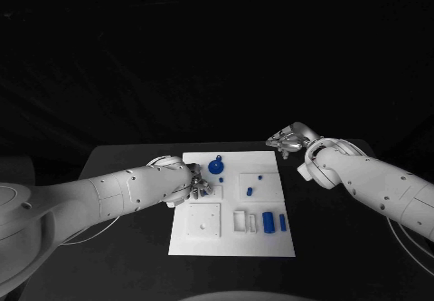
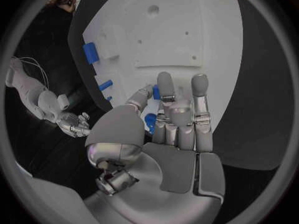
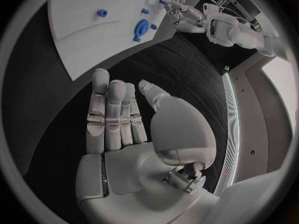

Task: Assemble the parts on the task board

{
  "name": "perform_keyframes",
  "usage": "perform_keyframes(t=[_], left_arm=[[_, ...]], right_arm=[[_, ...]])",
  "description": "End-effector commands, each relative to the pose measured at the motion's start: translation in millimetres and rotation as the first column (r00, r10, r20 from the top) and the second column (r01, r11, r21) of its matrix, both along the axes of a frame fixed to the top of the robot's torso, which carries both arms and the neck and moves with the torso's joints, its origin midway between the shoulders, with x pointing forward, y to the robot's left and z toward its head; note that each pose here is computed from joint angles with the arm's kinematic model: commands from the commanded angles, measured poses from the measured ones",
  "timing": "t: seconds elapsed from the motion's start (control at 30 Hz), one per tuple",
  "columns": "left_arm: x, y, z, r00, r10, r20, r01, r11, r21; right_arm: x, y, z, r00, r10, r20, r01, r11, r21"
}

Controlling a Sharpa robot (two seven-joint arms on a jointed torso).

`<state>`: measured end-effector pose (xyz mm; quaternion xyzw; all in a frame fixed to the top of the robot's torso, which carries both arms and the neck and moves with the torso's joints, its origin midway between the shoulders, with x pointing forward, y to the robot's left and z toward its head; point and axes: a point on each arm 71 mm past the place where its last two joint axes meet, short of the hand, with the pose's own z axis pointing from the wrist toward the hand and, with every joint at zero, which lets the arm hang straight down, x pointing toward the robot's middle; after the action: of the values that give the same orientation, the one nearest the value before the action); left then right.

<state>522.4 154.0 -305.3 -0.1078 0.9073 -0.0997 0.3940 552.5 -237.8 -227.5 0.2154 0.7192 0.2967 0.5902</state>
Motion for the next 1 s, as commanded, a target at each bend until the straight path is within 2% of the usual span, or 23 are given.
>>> perform_keyframes(t=[0.03, 0.3, 0.77, 1.0], left_arm=[[1.4, 4.9, 0.4, 0.999, 0.007, -0.033, -0.005, 0.999, 0.039], [4.5, 2.6, 5.7, 0.999, -0.004, -0.05, 0.006, 0.999, 0.051], [4.4, -3.8, 4.8, 0.995, -0.03, -0.095, 0.037, 0.997, 0.07], [3.1, -6.7, 4.8, 0.995, -0.04, -0.093, 0.046, 0.997, 0.067]], right_arm=[[-0.2, 1, -1.2, 1.0, 0.013, -0.014, -0.013, 1.0, -0.005], [-0.4, 2, -2.0, 1.0, 0.019, -0.022, -0.019, 1.0, -0.007], [-0.4, 4, -3.3, 0.999, 0.026, -0.03, -0.026, 1.0, -0.009], [-0.6, 4, -4.1, 0.999, 0.027, -0.032, -0.027, 1.0, -0.009]])
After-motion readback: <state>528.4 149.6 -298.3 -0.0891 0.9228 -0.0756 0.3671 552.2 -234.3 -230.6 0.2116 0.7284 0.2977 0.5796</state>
